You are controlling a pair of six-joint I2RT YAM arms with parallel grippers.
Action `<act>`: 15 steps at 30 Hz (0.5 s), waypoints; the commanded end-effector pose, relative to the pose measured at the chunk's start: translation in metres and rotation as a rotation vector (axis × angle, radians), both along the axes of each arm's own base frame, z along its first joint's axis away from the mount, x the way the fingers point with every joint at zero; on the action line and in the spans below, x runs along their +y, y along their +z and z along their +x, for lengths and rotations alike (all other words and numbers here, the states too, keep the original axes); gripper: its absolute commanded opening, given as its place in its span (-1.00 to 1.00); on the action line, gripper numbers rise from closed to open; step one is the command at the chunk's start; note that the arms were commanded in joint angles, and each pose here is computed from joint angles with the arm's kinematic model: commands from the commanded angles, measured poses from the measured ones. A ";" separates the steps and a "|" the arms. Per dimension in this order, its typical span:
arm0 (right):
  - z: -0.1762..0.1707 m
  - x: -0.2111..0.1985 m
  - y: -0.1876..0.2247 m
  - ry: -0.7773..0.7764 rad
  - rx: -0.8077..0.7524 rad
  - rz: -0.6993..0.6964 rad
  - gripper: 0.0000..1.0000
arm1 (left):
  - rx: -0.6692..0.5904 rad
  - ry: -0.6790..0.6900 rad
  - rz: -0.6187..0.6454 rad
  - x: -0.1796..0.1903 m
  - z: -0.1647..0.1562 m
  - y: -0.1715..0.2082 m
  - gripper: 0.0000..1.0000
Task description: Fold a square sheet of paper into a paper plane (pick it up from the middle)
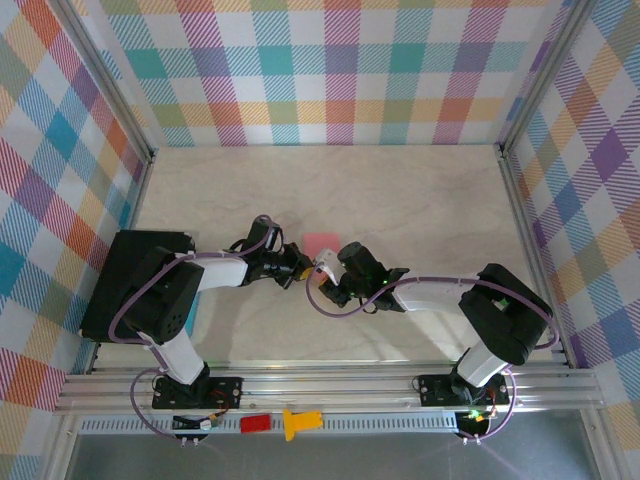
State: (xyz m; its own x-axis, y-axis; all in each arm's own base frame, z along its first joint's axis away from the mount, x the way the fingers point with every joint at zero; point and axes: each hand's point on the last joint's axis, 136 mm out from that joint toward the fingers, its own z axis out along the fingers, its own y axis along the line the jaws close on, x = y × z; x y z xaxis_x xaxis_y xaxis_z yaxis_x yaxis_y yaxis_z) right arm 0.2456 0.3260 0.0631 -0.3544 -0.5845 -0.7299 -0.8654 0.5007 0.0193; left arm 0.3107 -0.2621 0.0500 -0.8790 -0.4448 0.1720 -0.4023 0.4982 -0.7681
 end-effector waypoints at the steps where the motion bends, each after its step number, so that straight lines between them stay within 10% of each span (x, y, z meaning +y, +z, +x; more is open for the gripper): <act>1: -0.005 0.012 0.009 0.012 0.045 0.059 -0.82 | 0.016 0.011 0.040 0.010 -0.005 0.002 -0.76; 8: -0.023 0.010 0.002 0.010 0.151 0.106 -0.91 | -0.102 0.058 0.140 0.051 0.006 0.035 -0.35; 15: -0.045 0.015 0.005 0.046 0.271 0.196 -0.92 | -0.180 -0.024 0.092 0.029 0.016 0.055 -0.34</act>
